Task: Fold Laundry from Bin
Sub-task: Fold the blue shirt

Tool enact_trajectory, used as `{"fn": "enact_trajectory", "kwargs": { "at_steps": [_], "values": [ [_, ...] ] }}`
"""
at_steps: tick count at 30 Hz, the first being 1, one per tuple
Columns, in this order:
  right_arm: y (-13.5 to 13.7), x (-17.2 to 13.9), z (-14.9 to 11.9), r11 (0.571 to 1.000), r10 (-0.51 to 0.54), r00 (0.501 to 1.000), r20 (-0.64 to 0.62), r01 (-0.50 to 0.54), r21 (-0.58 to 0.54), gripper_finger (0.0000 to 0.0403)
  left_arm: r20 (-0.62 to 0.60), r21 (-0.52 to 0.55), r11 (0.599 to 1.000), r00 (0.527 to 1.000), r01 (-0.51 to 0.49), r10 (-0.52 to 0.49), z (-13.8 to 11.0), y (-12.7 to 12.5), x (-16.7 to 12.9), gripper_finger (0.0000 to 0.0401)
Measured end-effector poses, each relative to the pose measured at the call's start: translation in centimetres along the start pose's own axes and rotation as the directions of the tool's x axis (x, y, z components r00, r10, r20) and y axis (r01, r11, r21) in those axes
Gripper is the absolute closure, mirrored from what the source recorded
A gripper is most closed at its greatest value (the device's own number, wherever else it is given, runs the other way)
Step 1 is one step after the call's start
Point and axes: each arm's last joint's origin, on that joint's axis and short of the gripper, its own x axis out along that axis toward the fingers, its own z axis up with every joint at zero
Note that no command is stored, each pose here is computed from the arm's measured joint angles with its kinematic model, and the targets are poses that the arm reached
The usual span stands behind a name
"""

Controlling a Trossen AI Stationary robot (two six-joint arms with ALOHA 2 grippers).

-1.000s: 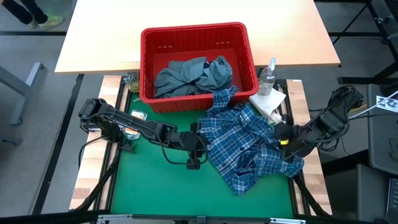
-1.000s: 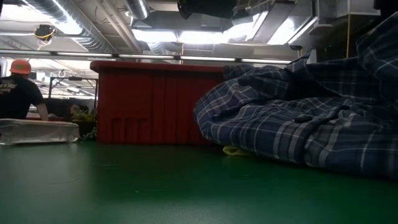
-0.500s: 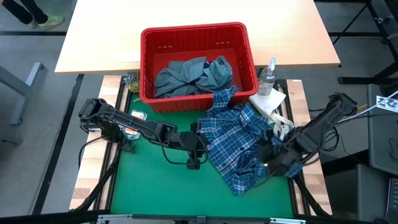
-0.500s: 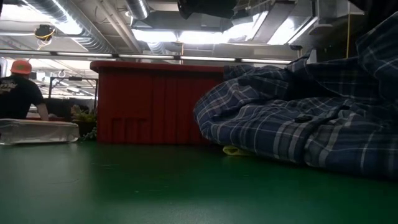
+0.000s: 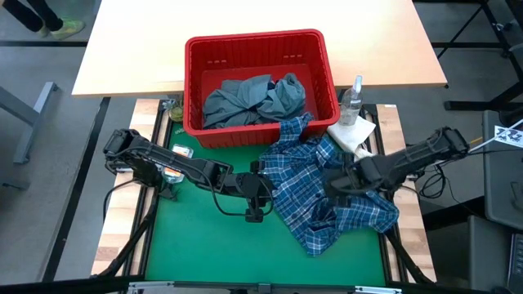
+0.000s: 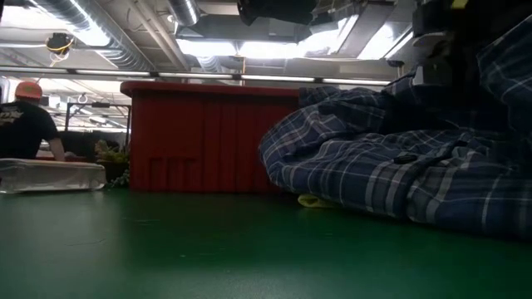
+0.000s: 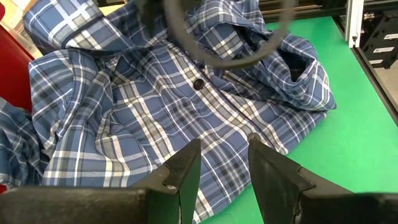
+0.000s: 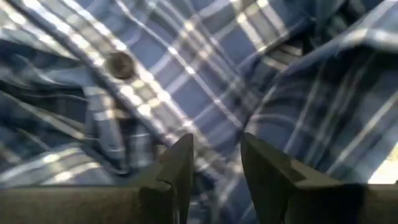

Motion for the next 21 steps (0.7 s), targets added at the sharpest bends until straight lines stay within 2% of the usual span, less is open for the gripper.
{"fn": "enact_trajectory", "kwargs": {
  "at_steps": [4, 9, 17, 21],
  "values": [
    [-1.3, 0.6, 0.8, 0.998, 0.01, 1.0, 0.016, -0.009, -0.067, 0.0269, 0.0, 0.0, 1.0, 1.0, 0.0, 0.0, 0.0, 0.0, 0.0, 0.0273],
    [-2.6, 1.0, 1.6, 0.995, 0.022, 0.999, 0.044, -0.018, -0.096, 0.0269, 0.0, 0.002, 1.0, 1.0, 0.0, 0.0, 0.0, 0.0, 0.0, 0.0273],
    [-4.2, 1.5, 1.9, 0.993, 0.093, 0.995, 0.017, -0.092, -0.069, 0.0269, 0.0, 0.002, 1.0, 1.0, 0.0, 0.0, 0.0, 0.0, 0.0, 0.0273],
    [-4.7, 1.6, 1.7, 0.995, 0.082, 0.997, -0.016, -0.082, -0.049, 0.0269, 0.0, 0.002, 1.0, 1.0, 0.0, 0.0, 0.0, 0.0, 0.0, 0.0273]
  ]
}}
